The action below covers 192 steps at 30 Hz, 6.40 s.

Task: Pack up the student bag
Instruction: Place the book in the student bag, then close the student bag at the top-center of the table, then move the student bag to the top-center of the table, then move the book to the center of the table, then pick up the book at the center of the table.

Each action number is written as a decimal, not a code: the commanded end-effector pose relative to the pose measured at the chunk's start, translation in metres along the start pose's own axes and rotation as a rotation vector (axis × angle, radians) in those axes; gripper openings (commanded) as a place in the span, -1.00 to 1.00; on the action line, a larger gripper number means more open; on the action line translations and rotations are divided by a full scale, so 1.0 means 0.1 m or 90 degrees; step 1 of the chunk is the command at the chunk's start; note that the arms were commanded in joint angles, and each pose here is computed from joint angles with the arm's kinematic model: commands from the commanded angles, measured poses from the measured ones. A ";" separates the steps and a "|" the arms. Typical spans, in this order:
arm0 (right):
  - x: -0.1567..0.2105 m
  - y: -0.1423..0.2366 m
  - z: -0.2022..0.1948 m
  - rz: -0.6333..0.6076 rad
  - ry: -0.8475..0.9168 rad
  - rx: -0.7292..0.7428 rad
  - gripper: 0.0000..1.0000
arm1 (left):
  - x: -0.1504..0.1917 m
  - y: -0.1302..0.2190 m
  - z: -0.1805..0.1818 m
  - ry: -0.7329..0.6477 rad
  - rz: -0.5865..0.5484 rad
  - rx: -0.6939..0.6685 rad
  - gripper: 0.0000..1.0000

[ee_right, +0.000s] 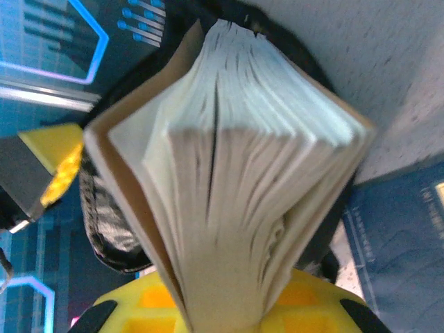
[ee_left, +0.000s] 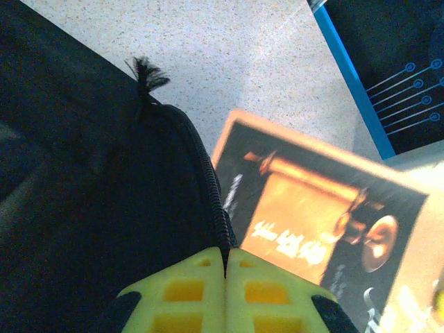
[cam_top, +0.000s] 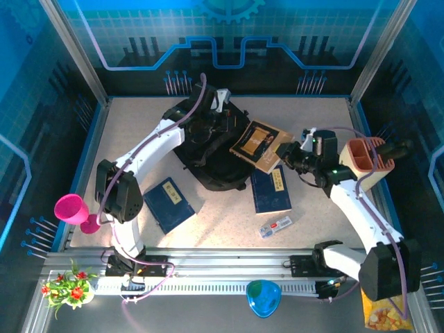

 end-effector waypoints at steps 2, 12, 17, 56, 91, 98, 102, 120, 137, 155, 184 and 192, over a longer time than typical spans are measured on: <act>0.06 -0.24 0.17 0.008 -0.017 -0.043 -0.82 | -0.29 0.20 -0.21 -0.048 -0.080 0.042 -1.00; -0.03 -0.72 0.40 0.000 -0.090 -0.069 -0.82 | -0.33 0.38 -0.32 -0.074 -0.115 0.072 -1.00; -0.11 -1.02 0.55 0.020 -0.120 -0.139 -0.82 | -0.34 0.48 -0.39 -0.086 -0.134 0.096 -1.00; -0.01 -1.88 0.35 0.109 -0.048 0.096 0.39 | -0.08 0.15 0.05 -0.004 -0.073 0.020 -1.00; 0.03 -0.72 -0.82 0.095 0.008 0.251 0.51 | 0.87 -0.57 1.84 0.307 0.074 -0.206 0.62; 0.08 -0.93 -0.98 0.124 -0.013 0.282 0.45 | 0.58 -0.60 2.09 0.250 0.060 -0.237 0.64; 0.07 -1.00 -1.13 0.114 -0.028 0.325 0.43 | 0.39 -0.46 1.92 0.229 0.036 -0.205 0.68; -0.22 -0.53 -0.95 0.028 0.071 0.346 0.36 | 0.90 -0.29 0.14 0.278 0.096 -0.024 0.92; -0.04 -0.52 -1.22 0.164 0.119 0.398 0.10 | 1.68 -1.07 -0.40 0.292 0.246 -0.007 0.58; 0.04 -0.61 -1.39 0.213 0.095 0.428 -0.15 | 1.85 -1.40 -0.34 0.328 0.318 -0.016 0.12; 0.03 -0.59 -1.52 0.220 0.019 0.384 -0.52 | 1.55 -1.29 -0.67 0.293 0.286 0.280 -0.23; 0.02 -0.56 -1.60 0.214 0.001 0.412 -0.66 | 1.62 -1.36 -0.63 0.313 0.285 0.284 -0.36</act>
Point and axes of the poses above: each hand's point on the last joint's axis, 136 mm out from that joint toward the fingers, its own y axis back along the fingers, its own z axis along the line the jaws close on, x = y × z, the point moved 9 cm from there along y, back along the fingers, and after that the axes turned 4 degrees about -y, right-handed, at the moved point
